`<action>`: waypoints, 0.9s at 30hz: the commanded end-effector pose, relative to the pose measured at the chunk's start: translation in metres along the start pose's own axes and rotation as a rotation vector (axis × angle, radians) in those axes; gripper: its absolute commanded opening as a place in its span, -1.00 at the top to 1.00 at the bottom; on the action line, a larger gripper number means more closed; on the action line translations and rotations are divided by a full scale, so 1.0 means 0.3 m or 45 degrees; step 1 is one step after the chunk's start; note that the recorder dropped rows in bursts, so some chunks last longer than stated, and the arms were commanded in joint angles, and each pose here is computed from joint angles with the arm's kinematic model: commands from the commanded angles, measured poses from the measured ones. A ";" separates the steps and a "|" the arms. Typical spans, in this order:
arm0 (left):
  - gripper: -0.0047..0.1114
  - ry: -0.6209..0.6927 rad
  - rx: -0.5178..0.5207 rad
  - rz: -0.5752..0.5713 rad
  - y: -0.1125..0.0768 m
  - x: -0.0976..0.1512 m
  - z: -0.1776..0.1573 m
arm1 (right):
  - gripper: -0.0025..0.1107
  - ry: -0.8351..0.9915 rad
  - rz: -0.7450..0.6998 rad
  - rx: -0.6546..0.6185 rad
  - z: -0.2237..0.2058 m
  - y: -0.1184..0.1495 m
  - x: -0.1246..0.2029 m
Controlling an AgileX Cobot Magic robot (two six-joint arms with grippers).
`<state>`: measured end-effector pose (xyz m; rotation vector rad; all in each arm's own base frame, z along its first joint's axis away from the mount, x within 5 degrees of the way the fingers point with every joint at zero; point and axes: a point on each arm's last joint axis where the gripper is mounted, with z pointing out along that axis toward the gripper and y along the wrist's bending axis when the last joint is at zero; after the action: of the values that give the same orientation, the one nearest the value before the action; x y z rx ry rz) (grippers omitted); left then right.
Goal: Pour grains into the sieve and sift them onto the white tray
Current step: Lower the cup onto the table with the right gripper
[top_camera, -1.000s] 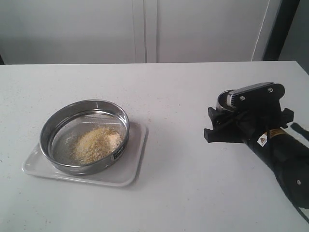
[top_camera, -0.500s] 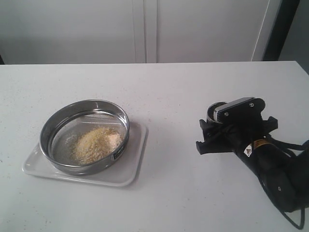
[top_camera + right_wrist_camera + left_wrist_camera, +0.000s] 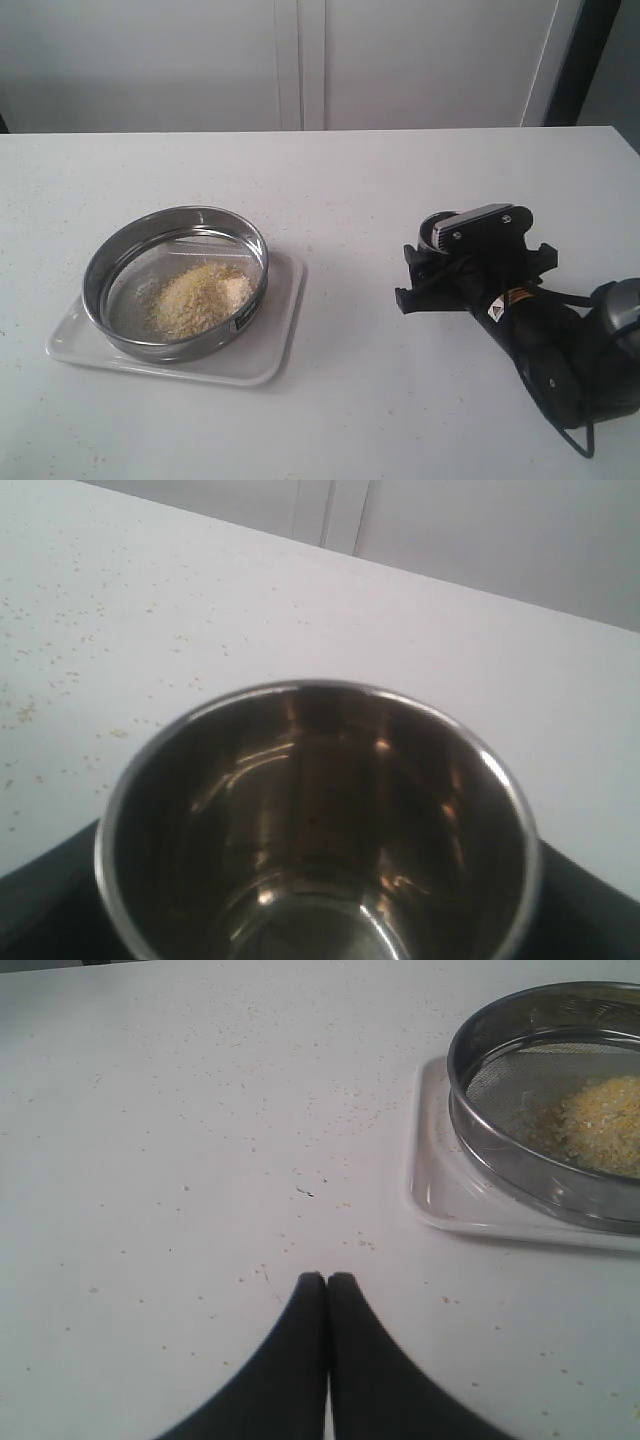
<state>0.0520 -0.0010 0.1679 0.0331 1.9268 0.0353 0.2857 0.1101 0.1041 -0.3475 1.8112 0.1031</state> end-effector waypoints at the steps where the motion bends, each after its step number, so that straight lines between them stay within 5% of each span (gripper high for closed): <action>1: 0.92 0.004 0.010 -0.004 -0.002 0.005 0.001 | 0.96 -0.039 0.008 0.011 0.018 -0.002 -0.002; 21: 0.92 0.004 0.010 -0.004 -0.002 0.005 0.001 | 0.95 0.077 -0.018 0.002 0.053 0.011 0.107; 27: 0.92 0.004 0.010 -0.004 -0.002 0.005 0.001 | 0.63 0.077 -0.018 0.002 0.053 0.011 0.107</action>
<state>0.0520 -0.0010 0.1679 0.0331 1.9268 0.0353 0.2930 0.1129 0.0738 -0.3594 1.8368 0.0882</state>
